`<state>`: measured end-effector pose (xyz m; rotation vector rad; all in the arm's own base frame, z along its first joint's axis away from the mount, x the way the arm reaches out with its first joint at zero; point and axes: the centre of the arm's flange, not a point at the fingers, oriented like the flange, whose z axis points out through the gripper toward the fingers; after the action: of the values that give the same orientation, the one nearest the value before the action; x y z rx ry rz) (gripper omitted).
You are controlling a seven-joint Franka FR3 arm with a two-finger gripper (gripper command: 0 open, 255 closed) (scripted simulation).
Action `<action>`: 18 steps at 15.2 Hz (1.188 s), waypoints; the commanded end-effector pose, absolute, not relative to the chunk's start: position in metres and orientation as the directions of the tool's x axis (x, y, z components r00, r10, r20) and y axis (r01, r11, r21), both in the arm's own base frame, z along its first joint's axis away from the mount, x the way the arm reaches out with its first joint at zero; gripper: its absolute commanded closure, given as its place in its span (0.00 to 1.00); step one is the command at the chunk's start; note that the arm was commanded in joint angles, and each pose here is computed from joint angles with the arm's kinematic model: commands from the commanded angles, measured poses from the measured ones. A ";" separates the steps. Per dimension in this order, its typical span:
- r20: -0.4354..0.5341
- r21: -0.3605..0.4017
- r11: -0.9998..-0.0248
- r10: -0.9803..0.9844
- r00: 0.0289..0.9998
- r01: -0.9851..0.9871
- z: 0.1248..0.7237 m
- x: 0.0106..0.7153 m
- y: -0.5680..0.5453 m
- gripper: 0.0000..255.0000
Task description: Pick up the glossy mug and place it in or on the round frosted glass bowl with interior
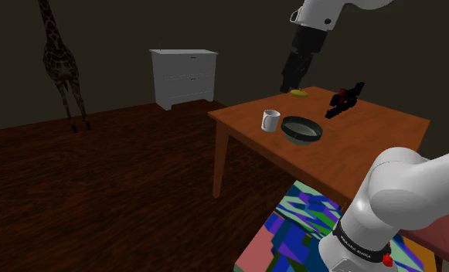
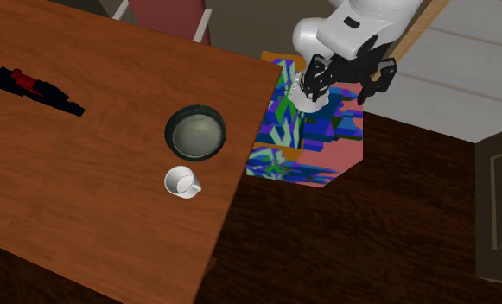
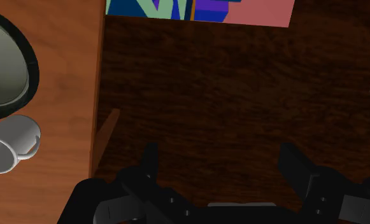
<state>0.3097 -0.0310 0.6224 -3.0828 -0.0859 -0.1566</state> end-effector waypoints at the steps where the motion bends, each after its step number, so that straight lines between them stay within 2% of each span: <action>1: 0.103 -0.051 -0.997 0.053 0.993 0.058 0.622 0.310 -0.031 0.00; 18: 0.078 -0.050 -0.999 0.016 0.997 0.020 0.519 0.398 -0.210 0.00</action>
<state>0.3907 -0.2007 0.5250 -3.0863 -0.0301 -0.1212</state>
